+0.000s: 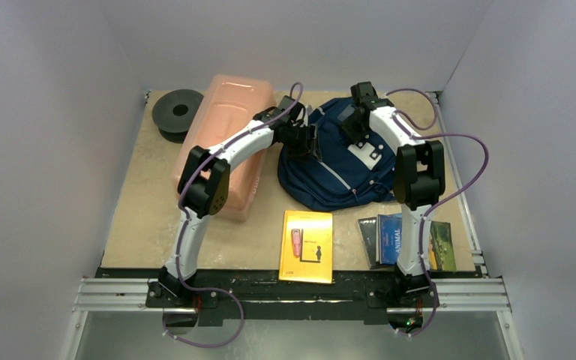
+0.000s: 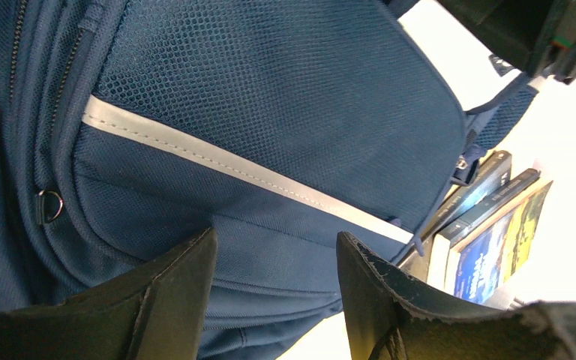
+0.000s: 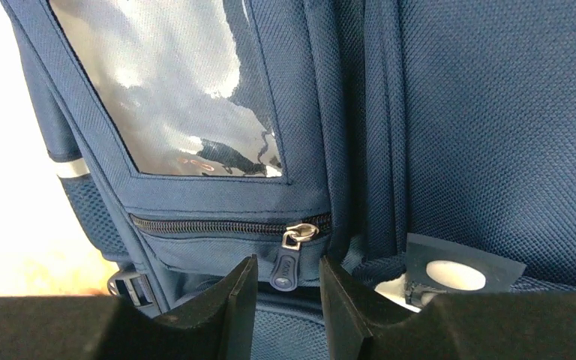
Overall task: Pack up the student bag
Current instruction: Unzip the student bag at the center of the board.
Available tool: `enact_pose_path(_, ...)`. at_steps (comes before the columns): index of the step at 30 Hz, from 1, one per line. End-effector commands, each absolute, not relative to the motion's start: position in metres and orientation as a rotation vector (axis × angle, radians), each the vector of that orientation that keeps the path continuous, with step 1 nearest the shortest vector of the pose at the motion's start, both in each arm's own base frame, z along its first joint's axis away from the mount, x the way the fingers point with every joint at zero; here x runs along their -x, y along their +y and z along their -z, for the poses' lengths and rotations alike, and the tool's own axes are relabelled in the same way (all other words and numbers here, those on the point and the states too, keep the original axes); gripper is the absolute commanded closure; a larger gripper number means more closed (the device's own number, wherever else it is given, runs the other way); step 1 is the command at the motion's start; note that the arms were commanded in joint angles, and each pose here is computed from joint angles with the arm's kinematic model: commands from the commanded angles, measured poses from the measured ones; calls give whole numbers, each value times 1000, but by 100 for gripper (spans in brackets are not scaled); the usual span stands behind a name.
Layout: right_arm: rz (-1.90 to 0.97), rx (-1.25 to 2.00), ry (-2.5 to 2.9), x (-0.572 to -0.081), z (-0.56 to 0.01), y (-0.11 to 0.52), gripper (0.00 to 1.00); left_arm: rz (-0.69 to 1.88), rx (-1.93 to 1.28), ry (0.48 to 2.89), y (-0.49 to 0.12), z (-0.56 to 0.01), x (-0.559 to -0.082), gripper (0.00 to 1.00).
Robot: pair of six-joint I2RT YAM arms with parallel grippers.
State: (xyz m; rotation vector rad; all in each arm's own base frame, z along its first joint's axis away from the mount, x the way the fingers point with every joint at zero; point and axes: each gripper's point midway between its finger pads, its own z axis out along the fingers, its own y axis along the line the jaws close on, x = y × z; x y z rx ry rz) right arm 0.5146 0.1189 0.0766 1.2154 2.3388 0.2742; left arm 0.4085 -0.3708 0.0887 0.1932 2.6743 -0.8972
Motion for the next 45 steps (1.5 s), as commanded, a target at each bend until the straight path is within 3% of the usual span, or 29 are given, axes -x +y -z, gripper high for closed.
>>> enact_pose_path(1, -269, -1290, 2259, -525, -92, 115, 62, 922, -251, 2662, -378, -90, -407, 41)
enact_pose_path(13, -302, -1341, 2236, -535, -99, 121, 82, 887, -277, 2681, -375, -80, -407, 42)
enact_pose_path(18, -291, -1367, 2230, -530, -101, 119, 70, 911, -292, 2668, -378, -85, -407, 41)
enact_pose_path(26, -275, -1299, 2163, -525, -124, 111, 61, 936, -308, 2660, -380, -88, -407, 41)
enact_pose_path(45, -188, -1281, 2216, -520, -101, 114, 63, 968, -307, 2647, -383, -92, -407, 41)
